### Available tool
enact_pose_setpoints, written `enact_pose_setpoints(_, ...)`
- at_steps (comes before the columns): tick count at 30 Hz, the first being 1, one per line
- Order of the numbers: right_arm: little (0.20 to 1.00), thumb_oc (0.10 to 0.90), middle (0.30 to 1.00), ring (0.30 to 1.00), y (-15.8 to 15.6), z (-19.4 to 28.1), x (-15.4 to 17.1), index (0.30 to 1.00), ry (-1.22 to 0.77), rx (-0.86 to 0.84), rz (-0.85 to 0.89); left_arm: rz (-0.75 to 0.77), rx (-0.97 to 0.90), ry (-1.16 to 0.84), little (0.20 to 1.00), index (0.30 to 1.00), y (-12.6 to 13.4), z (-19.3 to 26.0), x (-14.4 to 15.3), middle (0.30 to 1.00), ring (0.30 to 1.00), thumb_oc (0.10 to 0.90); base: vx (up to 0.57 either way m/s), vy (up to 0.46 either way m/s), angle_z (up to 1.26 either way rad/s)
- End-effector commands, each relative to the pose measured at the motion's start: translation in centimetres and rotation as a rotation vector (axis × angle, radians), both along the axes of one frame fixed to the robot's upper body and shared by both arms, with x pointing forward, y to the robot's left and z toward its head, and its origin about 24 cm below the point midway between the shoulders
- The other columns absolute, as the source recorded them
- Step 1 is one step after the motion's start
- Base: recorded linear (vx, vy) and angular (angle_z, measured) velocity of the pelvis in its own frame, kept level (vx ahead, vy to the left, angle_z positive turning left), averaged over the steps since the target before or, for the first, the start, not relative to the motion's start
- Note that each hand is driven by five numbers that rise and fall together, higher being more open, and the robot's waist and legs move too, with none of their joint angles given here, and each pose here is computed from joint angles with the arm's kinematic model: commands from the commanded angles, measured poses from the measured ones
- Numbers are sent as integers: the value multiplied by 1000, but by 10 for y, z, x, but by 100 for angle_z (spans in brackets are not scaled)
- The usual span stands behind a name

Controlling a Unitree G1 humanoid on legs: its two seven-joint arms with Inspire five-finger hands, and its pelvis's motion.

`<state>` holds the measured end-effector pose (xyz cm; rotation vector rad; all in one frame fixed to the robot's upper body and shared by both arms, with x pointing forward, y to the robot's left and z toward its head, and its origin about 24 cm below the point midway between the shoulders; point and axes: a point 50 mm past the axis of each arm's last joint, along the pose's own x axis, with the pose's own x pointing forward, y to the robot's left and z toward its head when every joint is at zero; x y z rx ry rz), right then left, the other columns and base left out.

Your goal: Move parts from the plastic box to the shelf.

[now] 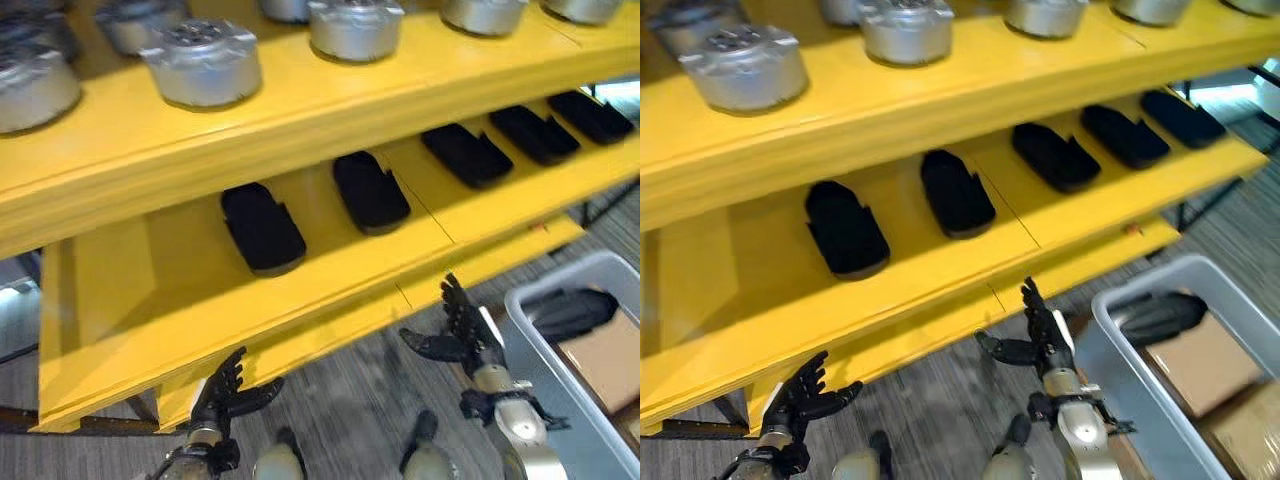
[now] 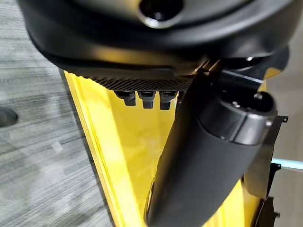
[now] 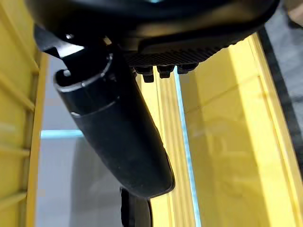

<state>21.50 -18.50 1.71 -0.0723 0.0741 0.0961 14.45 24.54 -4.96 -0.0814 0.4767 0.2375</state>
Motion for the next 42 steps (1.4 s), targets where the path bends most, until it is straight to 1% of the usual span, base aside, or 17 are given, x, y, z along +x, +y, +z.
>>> enact_pose_setpoints(1,1000,900,1000,1000,-7,58,19,1000,-301,-56,27,-42,32,-413,1000,1000,-1,68,54,1000,1000,900,-28,-62,-69)
enact_pose_setpoints(8,1000,900,1000,1000,-15,57,9,1000,-282,-82,34,30,-2,-367,1000,1000,4,55,37,1000,1000,900,32,-196,-65)
enact_pose_setpoints(16,1000,900,1000,1000,-30,54,0,1000,-256,-103,-14,44,-46,-311,1000,1000,-1,42,25,1000,1000,900,44,-171,-35)
enact_pose_setpoints(23,1000,900,1000,1000,-36,52,-7,1000,-244,-131,-32,35,-58,-281,1000,1000,-5,36,18,1000,1000,900,44,-83,-10)
enact_pose_setpoints(29,1000,900,1000,1000,-37,54,-6,1000,-256,-152,-39,14,-48,-305,1000,1000,-8,41,24,1000,1000,900,0,-50,-4)
enact_pose_setpoints(33,1000,900,1000,1000,-37,55,-7,1000,-264,-197,-43,-9,-45,-352,1000,1000,-12,49,38,1000,1000,900,32,-323,-17)
enact_pose_setpoints(35,1000,900,1000,1000,-43,49,-15,1000,-235,-177,-84,-29,-58,-379,1000,1000,-15,55,46,1000,1000,900,78,-578,-36)
enact_pose_setpoints(37,1000,900,1000,1000,-46,50,-19,1000,-239,-194,-97,-29,-50,-379,1000,1000,-14,56,46,1000,1000,900,49,-287,-16)
enact_pose_setpoints(38,1000,900,1000,1000,-49,47,-19,1000,-219,-247,-104,-23,-52,-377,1000,1000,-14,55,47,1000,1000,900,60,-54,-19)
enact_pose_setpoints(39,1000,900,1000,1000,-50,46,-16,1000,-218,-262,-110,-25,-45,-381,1000,1000,-14,56,48,1000,1000,900,86,29,-21)
enact_pose_setpoints(42,1000,900,1000,1000,-48,44,-12,1000,-222,-263,-101,-10,-32,-377,1000,1000,-12,54,48,1000,1000,900,152,114,-72)
